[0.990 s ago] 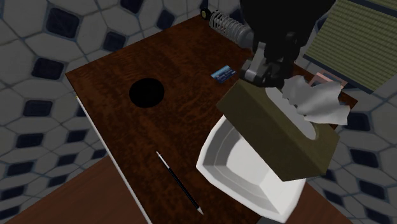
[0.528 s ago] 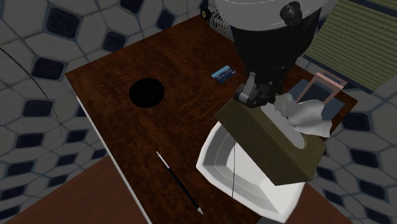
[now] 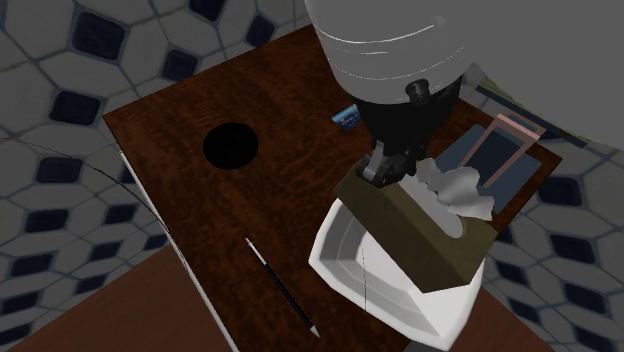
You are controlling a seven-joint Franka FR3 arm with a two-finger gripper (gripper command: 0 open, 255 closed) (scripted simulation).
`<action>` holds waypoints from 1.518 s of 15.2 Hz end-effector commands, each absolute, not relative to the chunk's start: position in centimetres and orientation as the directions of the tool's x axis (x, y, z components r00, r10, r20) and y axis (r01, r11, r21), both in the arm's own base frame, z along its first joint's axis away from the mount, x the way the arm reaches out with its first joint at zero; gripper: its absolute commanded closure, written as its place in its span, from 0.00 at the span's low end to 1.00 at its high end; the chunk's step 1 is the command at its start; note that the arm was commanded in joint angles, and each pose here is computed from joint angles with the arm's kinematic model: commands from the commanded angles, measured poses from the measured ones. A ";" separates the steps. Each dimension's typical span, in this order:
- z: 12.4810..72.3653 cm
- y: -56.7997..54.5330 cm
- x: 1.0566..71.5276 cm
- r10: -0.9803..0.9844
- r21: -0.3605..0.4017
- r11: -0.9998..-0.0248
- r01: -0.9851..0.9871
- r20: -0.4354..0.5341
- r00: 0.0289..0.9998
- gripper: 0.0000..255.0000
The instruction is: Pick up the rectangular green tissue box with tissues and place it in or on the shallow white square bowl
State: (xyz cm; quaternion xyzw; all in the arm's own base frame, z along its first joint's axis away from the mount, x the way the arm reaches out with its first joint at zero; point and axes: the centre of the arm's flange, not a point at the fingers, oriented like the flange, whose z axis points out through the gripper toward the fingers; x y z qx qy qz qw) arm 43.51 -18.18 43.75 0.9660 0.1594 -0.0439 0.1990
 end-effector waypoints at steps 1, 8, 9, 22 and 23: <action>41.9 -18.2 43.1 0.283 0.360 -0.875 0.324 -0.163 0.945 1.00; 41.9 -18.2 43.1 0.283 0.360 -0.875 0.324 -0.163 0.945 1.00; 41.9 -18.2 43.1 0.283 0.360 -0.875 0.324 -0.163 0.945 1.00; 46.5 -16.3 43.3 0.283 0.360 -0.875 0.324 -0.163 0.945 0.00; 46.5 -16.3 43.3 0.283 0.360 -0.875 0.324 -0.163 0.945 0.00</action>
